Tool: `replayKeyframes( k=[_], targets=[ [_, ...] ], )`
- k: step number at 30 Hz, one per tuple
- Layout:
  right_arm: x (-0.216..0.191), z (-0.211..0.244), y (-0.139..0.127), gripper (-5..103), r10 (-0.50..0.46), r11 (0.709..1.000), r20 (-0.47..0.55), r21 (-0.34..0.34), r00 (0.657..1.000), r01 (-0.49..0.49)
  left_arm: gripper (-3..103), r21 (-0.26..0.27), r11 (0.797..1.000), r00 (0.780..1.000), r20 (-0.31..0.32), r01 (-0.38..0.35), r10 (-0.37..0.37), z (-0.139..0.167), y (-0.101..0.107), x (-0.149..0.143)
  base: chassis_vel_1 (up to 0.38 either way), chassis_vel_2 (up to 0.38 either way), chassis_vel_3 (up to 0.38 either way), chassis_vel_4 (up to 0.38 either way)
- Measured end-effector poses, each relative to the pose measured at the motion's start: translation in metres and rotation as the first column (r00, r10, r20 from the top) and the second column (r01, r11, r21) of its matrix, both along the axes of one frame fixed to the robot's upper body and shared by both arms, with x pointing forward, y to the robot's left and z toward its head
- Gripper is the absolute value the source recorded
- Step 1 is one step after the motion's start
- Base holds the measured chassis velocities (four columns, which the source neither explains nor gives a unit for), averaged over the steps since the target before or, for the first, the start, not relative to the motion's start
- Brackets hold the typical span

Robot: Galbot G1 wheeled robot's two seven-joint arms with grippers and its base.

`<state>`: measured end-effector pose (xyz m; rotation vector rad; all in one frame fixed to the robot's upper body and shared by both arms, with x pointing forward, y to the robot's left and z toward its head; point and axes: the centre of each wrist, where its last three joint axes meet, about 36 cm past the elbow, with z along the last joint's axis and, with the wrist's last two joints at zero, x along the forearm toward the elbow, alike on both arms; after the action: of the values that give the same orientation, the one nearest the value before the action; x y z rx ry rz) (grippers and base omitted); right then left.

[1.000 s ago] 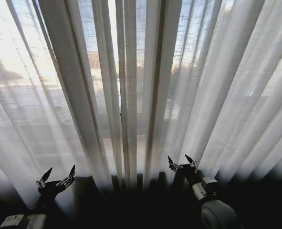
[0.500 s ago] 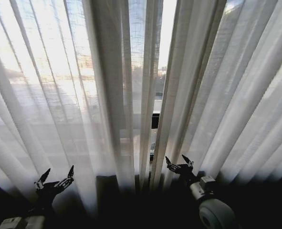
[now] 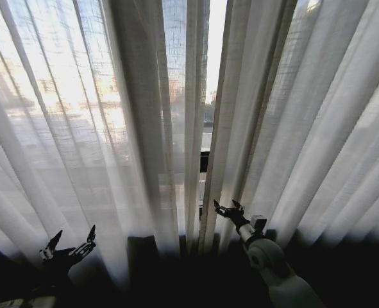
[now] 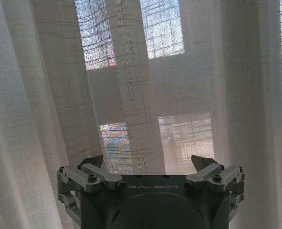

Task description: Open the curtains by pulling them apart, changing their state from closed to fully open.

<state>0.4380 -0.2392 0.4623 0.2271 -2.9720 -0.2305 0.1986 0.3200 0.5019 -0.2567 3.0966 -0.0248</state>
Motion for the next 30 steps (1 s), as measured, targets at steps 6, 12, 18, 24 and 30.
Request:
replayKeyframes(
  k=[6,12,18,24,30],
  targets=[
    [0.036,-0.006,0.006,100,-0.041,0.997,0.035,-0.065,0.999,0.043,100,0.0,1.0,1.0,0.012,0.004,-0.004,0.006,-0.004,-0.001,0.0,0.0,0.0,0.0],
    [0.056,-0.009,0.001,100,-0.076,0.994,0.045,-0.074,0.996,0.079,100,-0.002,1.0,1.0,0.011,0.01,-0.01,0.006,-0.006,-0.001,0.0,0.0,0.0,0.0],
    [0.074,-0.009,-0.007,99,-0.121,0.988,0.067,-0.086,0.99,0.126,100,0.004,1.0,1.0,0.006,0.015,-0.015,0.006,-0.008,-0.001,0.0,0.0,0.0,0.0],
    [0.079,-0.004,-0.014,78,-0.133,0.985,0.086,-0.095,0.987,0.141,100,0.006,1.0,1.0,0.015,0.011,-0.011,0.009,-0.009,-0.002,0.0,0.0,0.0,0.0],
    [0.078,0.004,-0.012,55,-0.115,0.989,0.099,-0.083,0.988,0.123,100,-0.002,1.0,1.0,0.023,0.006,-0.006,0.01,-0.011,-0.003,0.0,0.0,0.0,0.0]
  ],
)
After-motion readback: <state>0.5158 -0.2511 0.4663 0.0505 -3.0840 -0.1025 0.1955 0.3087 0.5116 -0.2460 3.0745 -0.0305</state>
